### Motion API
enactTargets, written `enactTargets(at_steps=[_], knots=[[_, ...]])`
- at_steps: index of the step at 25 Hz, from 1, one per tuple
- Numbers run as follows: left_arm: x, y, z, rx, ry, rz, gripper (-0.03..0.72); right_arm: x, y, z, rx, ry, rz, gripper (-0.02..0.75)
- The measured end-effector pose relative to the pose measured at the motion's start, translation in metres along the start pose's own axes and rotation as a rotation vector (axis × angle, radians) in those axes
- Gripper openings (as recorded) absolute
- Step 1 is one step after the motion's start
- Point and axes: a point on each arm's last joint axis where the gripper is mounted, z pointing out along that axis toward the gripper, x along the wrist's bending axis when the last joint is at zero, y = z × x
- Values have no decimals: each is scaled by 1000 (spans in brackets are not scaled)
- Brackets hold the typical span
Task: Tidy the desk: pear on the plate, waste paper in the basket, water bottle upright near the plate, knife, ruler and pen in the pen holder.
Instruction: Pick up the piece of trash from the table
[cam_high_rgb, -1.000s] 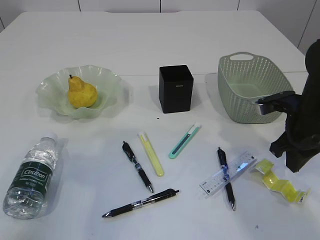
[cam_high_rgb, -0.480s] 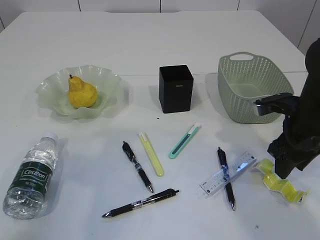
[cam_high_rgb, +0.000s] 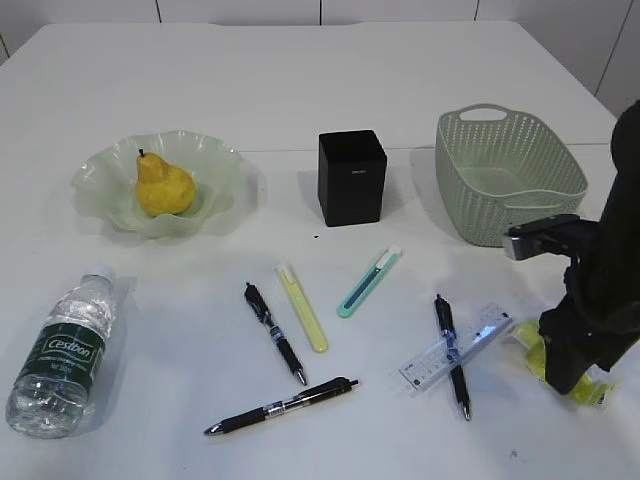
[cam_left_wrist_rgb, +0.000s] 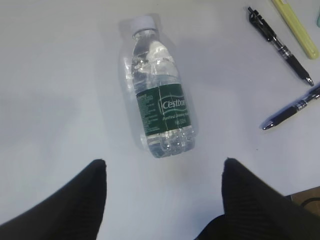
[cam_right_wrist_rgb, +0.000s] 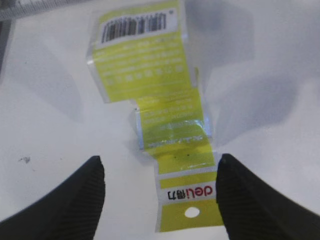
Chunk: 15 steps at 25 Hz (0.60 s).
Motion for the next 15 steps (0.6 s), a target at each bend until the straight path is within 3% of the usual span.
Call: enactTargets(at_steps=[15], knots=[[0, 1, 0, -10, 0, 0, 510, 3, 7, 6, -21, -75, -50, 517]])
